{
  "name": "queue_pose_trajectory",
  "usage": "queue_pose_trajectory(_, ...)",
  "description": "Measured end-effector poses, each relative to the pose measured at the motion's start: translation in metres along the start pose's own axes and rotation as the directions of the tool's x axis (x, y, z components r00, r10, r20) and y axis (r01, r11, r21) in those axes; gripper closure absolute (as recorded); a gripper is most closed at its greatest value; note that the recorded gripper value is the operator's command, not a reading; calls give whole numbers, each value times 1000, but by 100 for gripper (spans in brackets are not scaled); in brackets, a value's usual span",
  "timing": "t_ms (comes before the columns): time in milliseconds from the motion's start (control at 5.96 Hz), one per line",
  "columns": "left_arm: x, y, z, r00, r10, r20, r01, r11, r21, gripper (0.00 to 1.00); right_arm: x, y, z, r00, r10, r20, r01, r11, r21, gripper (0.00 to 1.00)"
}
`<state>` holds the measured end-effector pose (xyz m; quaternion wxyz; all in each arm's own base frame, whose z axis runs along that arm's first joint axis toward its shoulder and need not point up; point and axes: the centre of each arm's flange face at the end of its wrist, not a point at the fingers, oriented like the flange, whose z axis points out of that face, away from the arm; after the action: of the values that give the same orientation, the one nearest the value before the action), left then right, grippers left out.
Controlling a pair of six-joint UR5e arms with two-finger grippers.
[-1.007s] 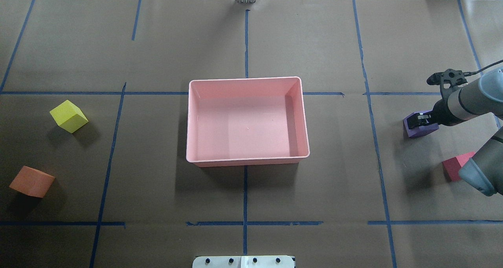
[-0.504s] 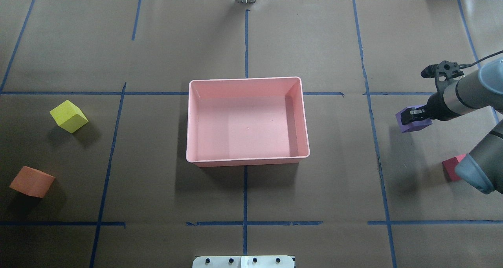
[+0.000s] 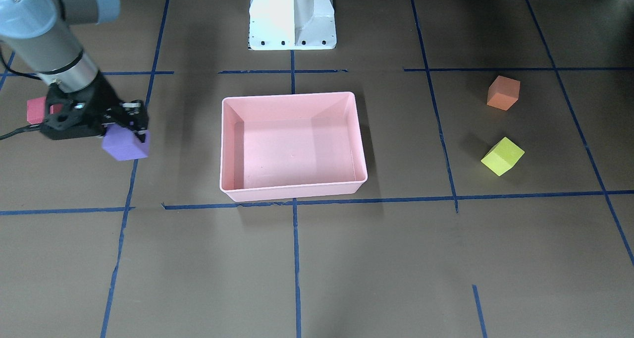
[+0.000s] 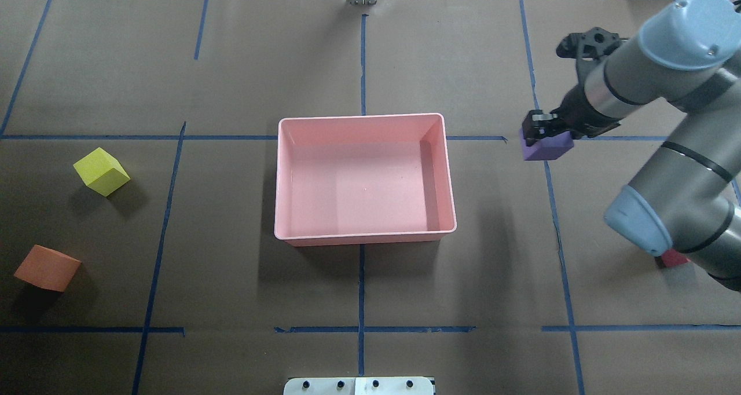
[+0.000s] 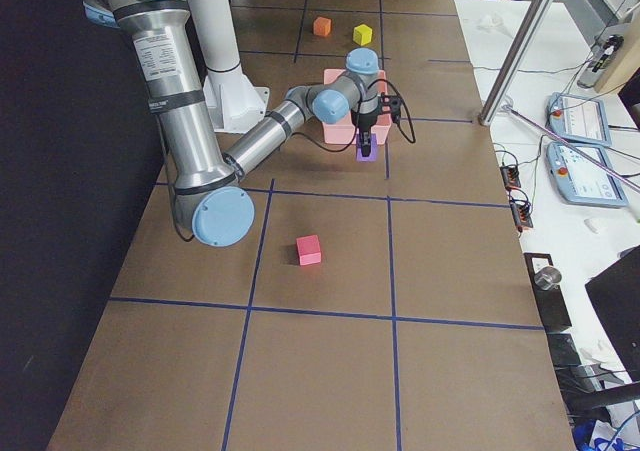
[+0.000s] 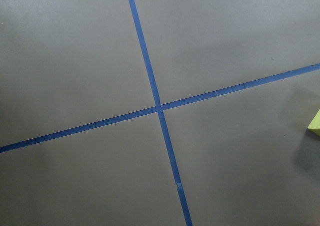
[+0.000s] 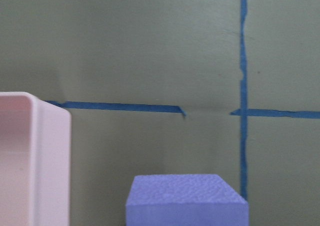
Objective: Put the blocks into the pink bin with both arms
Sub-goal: 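Carry the purple cube with the right gripper and release it in the pink bin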
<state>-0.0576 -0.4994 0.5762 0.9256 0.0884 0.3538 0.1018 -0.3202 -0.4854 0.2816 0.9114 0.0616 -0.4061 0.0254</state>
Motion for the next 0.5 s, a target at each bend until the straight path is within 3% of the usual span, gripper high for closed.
queue_pose_trajectory(168, 0, 0, 0, 1000, 0, 0, 0, 1000, 0, 0, -64, 8, -13, 998, 57, 20, -57, 998, 3, 82)
queue_pose_trajectory(504, 0, 0, 0, 1000, -1, 0, 1, 1000, 0, 0, -188, 41, -20, 989, 148, 6, -148, 989, 28, 79)
